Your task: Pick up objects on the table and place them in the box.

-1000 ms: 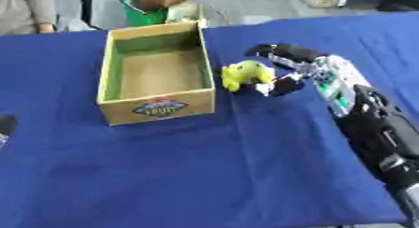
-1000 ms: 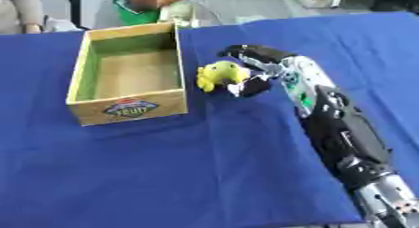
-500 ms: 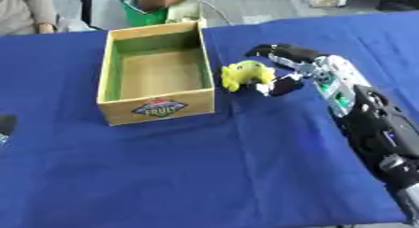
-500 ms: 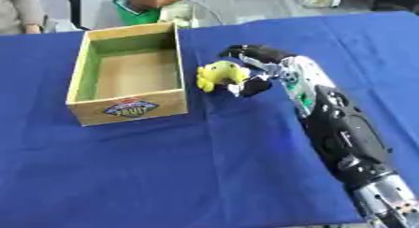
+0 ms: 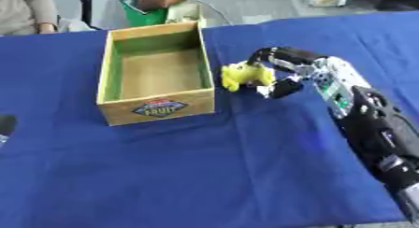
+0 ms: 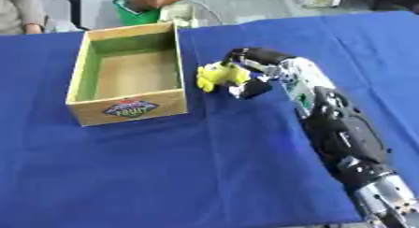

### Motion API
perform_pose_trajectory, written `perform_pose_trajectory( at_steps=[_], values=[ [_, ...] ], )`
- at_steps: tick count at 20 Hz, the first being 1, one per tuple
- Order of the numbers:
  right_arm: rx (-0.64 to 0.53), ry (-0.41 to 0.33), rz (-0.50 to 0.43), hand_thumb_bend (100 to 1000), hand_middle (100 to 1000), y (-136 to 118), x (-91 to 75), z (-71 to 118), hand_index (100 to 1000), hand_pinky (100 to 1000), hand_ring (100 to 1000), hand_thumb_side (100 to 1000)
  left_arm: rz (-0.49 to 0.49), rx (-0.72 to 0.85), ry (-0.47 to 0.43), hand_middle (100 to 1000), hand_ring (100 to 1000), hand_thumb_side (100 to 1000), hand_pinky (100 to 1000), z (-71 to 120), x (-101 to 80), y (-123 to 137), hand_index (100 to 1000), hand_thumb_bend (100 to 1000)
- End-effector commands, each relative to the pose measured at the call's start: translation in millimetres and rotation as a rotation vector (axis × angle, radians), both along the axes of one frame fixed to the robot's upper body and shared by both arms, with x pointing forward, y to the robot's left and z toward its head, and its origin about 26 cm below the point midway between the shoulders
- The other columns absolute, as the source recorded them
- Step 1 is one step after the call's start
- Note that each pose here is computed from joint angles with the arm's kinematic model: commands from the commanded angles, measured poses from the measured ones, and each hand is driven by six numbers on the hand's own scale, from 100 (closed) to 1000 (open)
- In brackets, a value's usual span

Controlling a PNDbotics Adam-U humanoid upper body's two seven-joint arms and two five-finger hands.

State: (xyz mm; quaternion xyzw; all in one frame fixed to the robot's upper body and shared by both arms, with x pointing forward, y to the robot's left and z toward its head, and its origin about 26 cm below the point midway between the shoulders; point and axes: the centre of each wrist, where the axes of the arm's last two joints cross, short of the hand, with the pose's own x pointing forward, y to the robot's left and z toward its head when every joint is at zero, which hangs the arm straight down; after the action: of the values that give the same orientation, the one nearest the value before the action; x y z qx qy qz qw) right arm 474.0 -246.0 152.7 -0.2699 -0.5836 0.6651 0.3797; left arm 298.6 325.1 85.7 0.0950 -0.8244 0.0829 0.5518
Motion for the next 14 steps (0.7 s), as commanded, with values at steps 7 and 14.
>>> perform_pose_trajectory(
  at_steps=[7, 14],
  values=[
    [-0.029, -0.031, -0.009, 100, 892, 4, 2.8, 6.5, 860, 977, 913, 424, -0.010, 0.009, -0.025, 455, 397, 208, 486, 7.3, 0.7, 0, 613, 736],
    [-0.121, -0.088, -0.037, 100, 801, 13, 2.8, 6.8, 850, 963, 889, 343, -0.011, 0.008, -0.025, 455, 396, 208, 486, 7.4, 0.9, 0, 613, 736]
  ],
)
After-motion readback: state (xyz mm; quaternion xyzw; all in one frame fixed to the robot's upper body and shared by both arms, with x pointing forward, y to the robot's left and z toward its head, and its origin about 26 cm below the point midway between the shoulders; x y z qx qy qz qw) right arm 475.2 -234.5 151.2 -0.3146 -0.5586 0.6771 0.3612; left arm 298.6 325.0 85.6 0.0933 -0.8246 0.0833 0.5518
